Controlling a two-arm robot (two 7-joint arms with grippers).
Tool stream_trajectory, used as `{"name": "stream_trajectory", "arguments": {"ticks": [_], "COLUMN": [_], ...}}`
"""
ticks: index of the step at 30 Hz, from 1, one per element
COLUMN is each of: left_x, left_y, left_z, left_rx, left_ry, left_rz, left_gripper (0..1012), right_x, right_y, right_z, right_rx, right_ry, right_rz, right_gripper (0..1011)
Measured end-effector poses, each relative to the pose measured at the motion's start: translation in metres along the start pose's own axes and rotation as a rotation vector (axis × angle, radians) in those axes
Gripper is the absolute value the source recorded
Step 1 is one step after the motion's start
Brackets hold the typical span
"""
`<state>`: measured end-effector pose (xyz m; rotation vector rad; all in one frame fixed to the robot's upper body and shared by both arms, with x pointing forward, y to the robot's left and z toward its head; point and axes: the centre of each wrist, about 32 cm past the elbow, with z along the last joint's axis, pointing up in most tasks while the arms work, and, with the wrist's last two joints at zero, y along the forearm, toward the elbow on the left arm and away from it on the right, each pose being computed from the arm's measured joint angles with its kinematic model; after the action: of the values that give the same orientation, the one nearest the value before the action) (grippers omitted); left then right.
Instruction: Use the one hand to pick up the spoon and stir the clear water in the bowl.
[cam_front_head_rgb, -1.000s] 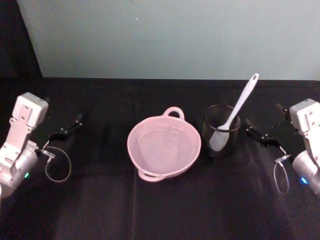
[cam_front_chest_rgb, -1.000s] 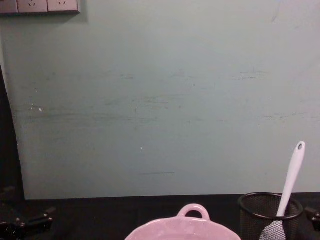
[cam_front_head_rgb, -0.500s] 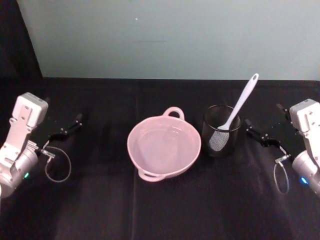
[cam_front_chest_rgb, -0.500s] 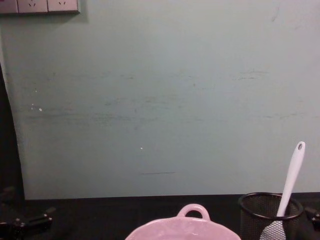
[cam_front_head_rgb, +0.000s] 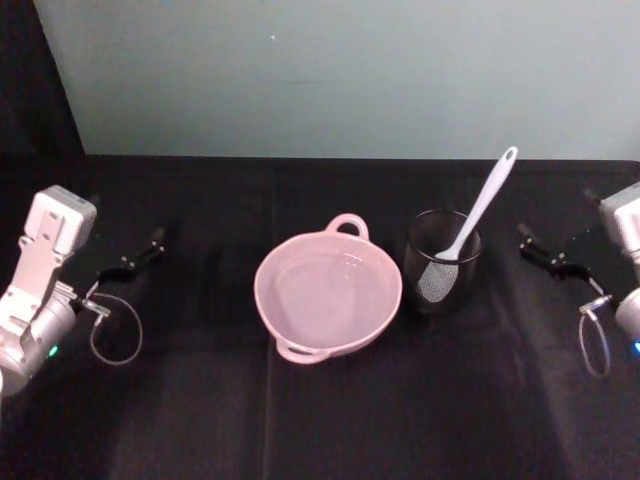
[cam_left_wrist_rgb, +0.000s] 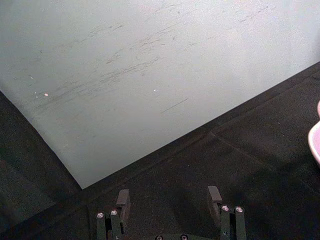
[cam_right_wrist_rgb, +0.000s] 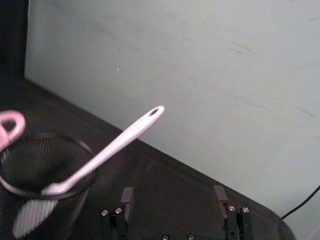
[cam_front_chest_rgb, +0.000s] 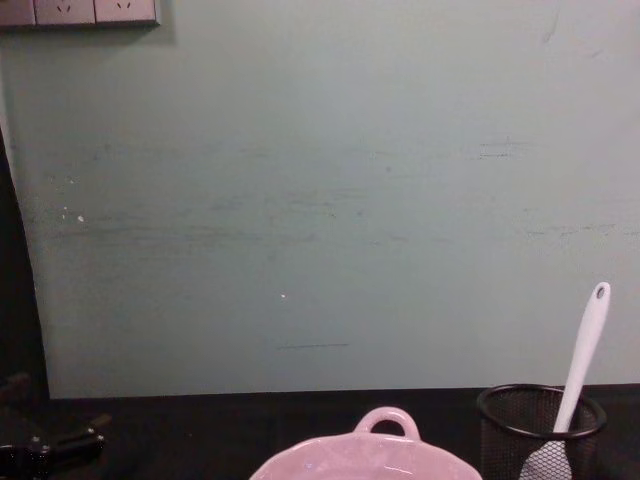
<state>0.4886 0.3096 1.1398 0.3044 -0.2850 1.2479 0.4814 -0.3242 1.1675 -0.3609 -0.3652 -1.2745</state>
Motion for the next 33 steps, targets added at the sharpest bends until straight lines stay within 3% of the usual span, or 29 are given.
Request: {"name": "stream_trajectory", "arguments": {"ticks": [4,5,10,12,13,14,16,21,26,33], "left_x": [0.0,0.0,0.0,0.0,0.0,0.0,0.0,0.0,0.0,0.0], "left_y": [0.0,0.0,0.0,0.0,0.0,0.0,0.0,0.0,0.0,0.0], "left_z": [0.0,0.0,0.0,0.0,0.0,0.0,0.0,0.0,0.0,0.0], "left_rx": [0.0,0.0,0.0,0.0,0.0,0.0,0.0,0.0,0.0,0.0], "left_ry": [0.0,0.0,0.0,0.0,0.0,0.0,0.0,0.0,0.0,0.0], "left_rz": [0.0,0.0,0.0,0.0,0.0,0.0,0.0,0.0,0.0,0.0], "left_gripper": [1011,1011,1011,1011,1011,1011,1011,1011,1011,1011], "right_x": [0.011,0.016,0.029,0.039,0.039,0.042,0.052,0.062,0.067,0.064], "right_y": [-0.005,-0.007,-0.01,-0.009,-0.009,-0.007,-0.002,0.01,0.026,0.048], "right_z": [0.008,0.011,0.019,0.023,0.023,0.023,0.022,0.02,0.022,0.026], "right_rx": [0.025,0.033,0.038,0.016,0.016,0.009,-0.031,-0.085,-0.127,-0.143], "right_ry": [0.134,0.205,0.397,0.541,0.541,0.58,0.737,0.911,1.002,0.997], "right_rz": [0.017,0.03,0.074,0.123,0.123,0.136,0.192,0.257,0.299,0.324], "right_gripper": [1003,1003,1003,1002,1003,1003,1002,1003,1002,1003]}}
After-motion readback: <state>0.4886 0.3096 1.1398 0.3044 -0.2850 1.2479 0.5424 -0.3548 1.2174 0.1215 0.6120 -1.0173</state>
